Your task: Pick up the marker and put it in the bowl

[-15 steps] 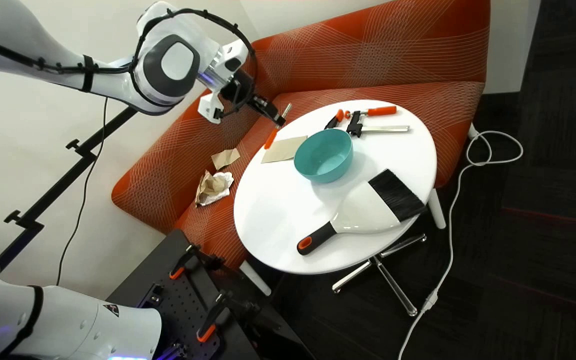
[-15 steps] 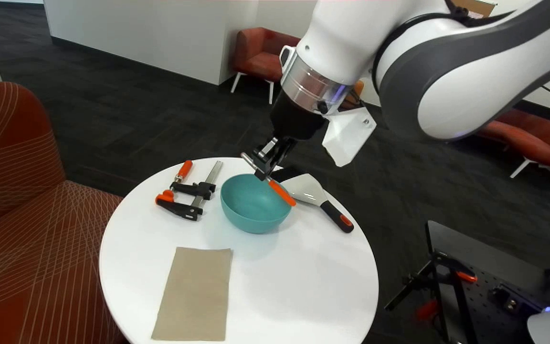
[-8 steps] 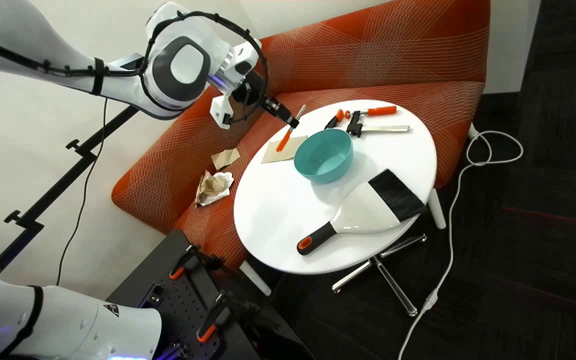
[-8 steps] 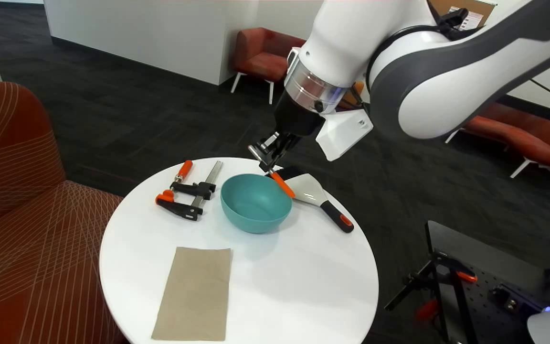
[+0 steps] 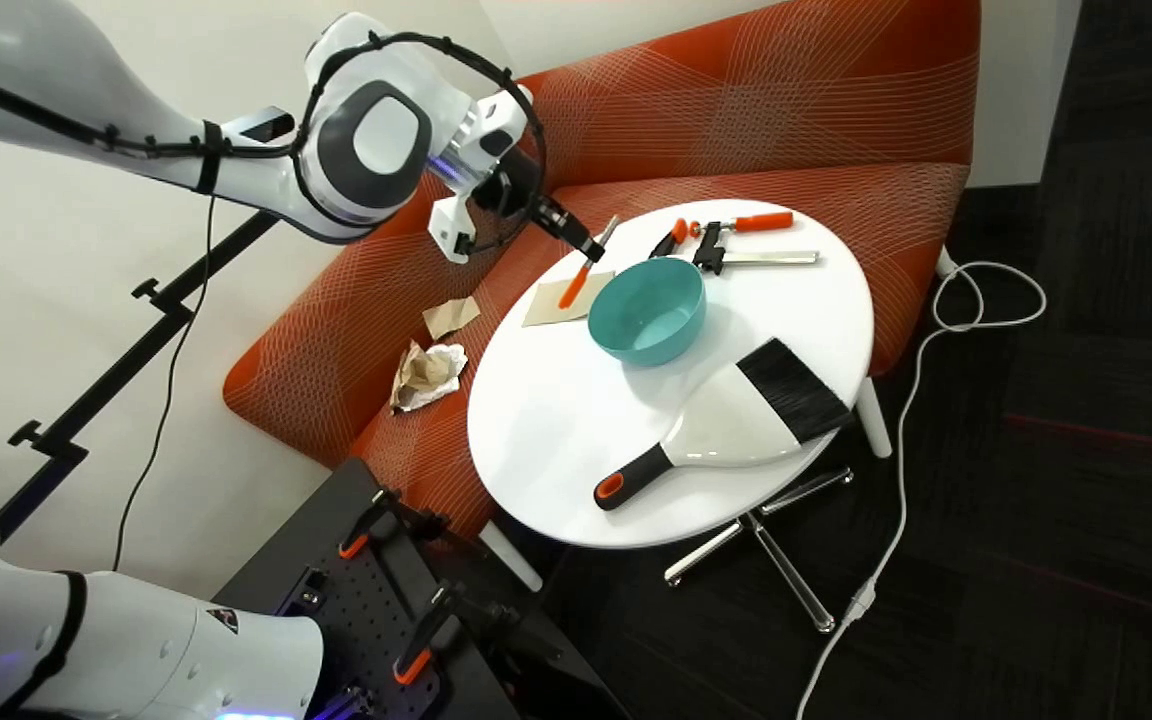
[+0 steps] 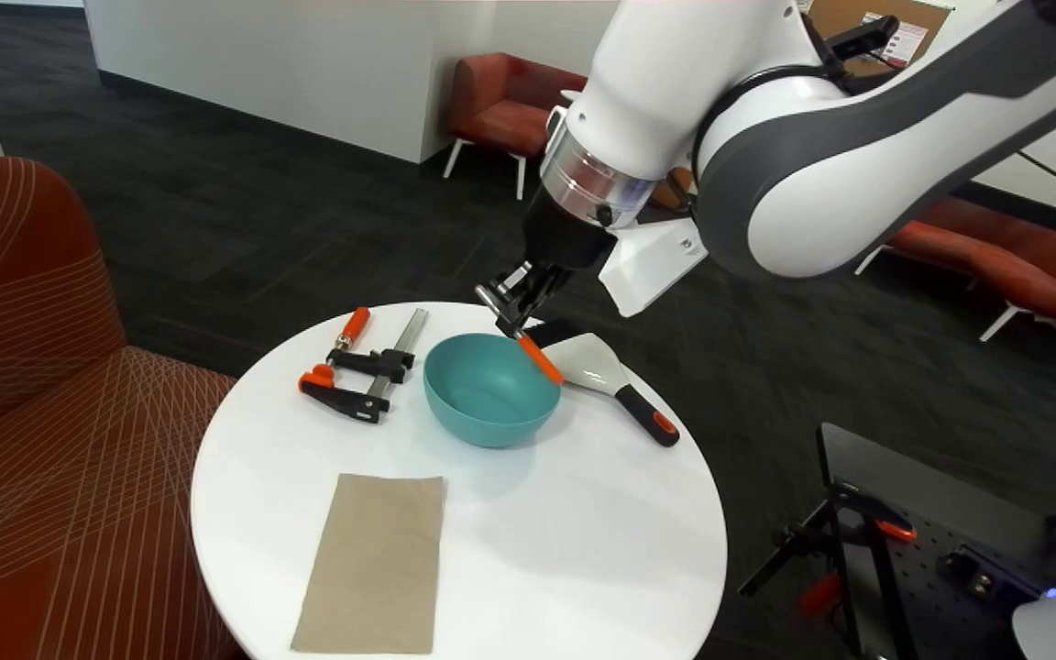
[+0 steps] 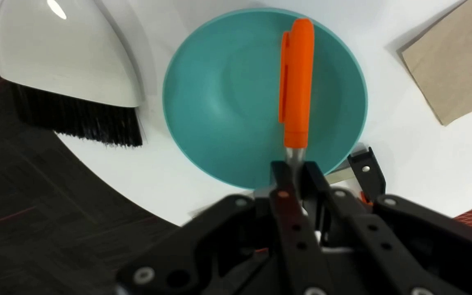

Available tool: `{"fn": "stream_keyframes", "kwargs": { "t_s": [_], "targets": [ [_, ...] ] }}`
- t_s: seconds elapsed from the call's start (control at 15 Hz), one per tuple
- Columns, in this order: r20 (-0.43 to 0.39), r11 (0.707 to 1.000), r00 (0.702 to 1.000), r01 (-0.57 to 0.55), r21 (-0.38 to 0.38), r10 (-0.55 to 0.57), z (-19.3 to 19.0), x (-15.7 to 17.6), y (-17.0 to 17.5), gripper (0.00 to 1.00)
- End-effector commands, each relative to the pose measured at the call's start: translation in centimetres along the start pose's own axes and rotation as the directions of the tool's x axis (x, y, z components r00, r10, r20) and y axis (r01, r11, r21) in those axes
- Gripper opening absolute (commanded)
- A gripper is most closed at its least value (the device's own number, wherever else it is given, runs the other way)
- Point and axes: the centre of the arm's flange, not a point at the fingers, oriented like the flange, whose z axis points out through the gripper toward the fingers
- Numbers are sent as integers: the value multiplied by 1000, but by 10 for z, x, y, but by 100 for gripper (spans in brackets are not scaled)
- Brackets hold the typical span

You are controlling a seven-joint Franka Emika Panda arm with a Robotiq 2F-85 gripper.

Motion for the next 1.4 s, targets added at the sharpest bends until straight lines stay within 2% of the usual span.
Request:
{"fn": "stream_keyframes", "kwargs": {
  "t_s": [0.0,0.53,0.87,0.93,1.07,1.33],
  "targets": [
    [-20,1000,1000,-10,6,11,12,17,3,3],
    [81,1000,997,-14,24,12,63,38,8,3],
    [113,1000,993,-26,2,25,86,43,10,3],
    [117,1000,993,-28,-3,28,87,45,9,38],
    [123,1000,992,-28,-6,28,89,47,9,45],
    [125,1000,992,-29,-9,30,89,50,9,76]
  ]
}}
